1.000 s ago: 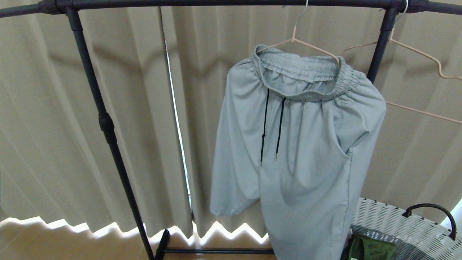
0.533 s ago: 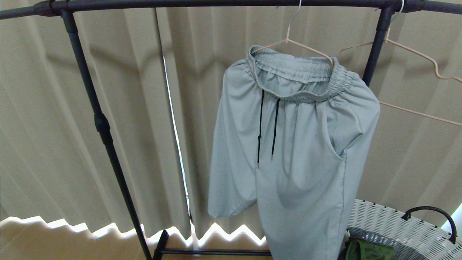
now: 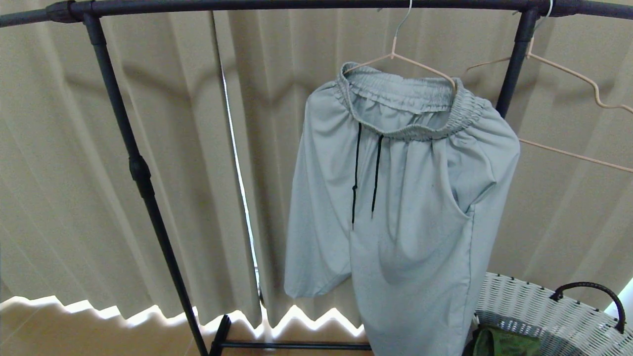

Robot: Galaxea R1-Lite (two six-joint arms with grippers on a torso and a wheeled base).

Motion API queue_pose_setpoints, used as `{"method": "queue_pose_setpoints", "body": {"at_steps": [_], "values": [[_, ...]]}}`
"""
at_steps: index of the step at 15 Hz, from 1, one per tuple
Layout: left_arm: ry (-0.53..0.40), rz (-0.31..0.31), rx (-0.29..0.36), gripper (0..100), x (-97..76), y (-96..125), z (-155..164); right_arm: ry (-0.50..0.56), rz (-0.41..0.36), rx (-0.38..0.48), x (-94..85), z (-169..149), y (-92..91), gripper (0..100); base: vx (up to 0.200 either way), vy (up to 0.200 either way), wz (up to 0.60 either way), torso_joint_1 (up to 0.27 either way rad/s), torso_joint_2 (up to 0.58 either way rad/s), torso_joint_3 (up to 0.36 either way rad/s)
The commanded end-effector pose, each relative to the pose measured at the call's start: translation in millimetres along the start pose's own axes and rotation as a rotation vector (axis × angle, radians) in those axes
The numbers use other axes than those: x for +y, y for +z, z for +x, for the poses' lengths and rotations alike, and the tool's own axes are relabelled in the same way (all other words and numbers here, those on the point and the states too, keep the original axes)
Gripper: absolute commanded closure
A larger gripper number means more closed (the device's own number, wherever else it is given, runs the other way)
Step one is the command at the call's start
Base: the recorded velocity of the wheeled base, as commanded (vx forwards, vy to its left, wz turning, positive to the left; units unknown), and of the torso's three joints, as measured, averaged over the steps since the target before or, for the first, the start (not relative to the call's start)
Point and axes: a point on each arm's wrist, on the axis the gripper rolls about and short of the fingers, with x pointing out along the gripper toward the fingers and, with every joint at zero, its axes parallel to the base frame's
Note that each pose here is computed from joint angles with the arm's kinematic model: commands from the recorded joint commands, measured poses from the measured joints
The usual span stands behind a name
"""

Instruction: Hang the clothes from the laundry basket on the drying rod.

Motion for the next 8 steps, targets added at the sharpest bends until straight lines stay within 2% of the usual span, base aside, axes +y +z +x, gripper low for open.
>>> {"method": "queue_pose_setpoints", "body": {"at_steps": [1,2,3,4,5,6,7,8], "values": [[0.0,0.0,0.0,0,0.0,0.0,0.0,0.028,-0.048,0.026,-2.9,0.9,29.9,0,0.0,0.0,0.0,0.0,0.0,0.0],[0.0,0.0,0.0,0,0.0,0.0,0.0,0.049,-0.051,0.088,-4.8,6.6,46.7,0,0.0,0.0,0.0,0.0,0.0,0.0],[0.001,0.0,0.0,0,0.0,0.0,0.0,0.067,-0.082,0.201,-6.5,18.5,56.6,0,0.0,0.0,0.0,0.0,0.0,0.0],[0.001,-0.001,0.0,0,0.0,0.0,0.0,0.082,-0.136,0.305,-7.9,33.7,59.2,0,0.0,0.0,0.0,0.0,0.0,0.0],[0.001,-0.001,0.0,0,0.0,0.0,0.0,0.09,-0.164,0.37,-8.7,42.9,58.7,0,0.0,0.0,0.0,0.0,0.0,0.0],[0.003,-0.001,0.0,0,0.0,0.0,0.0,0.093,-0.176,0.527,-10.7,63.3,53.6,0,0.0,0.0,0.0,0.0,0.0,0.0],[0.003,-0.001,0.0,0,0.0,0.0,0.0,0.114,-0.173,0.635,-11.4,78.1,49.0,0,0.0,0.0,0.0,0.0,0.0,0.0],[0.003,-0.001,0.0,0,0.0,0.0,0.0,0.128,-0.176,0.692,-11.9,86.9,46.1,0,0.0,0.0,0.0,0.0,0.0,0.0]]}}
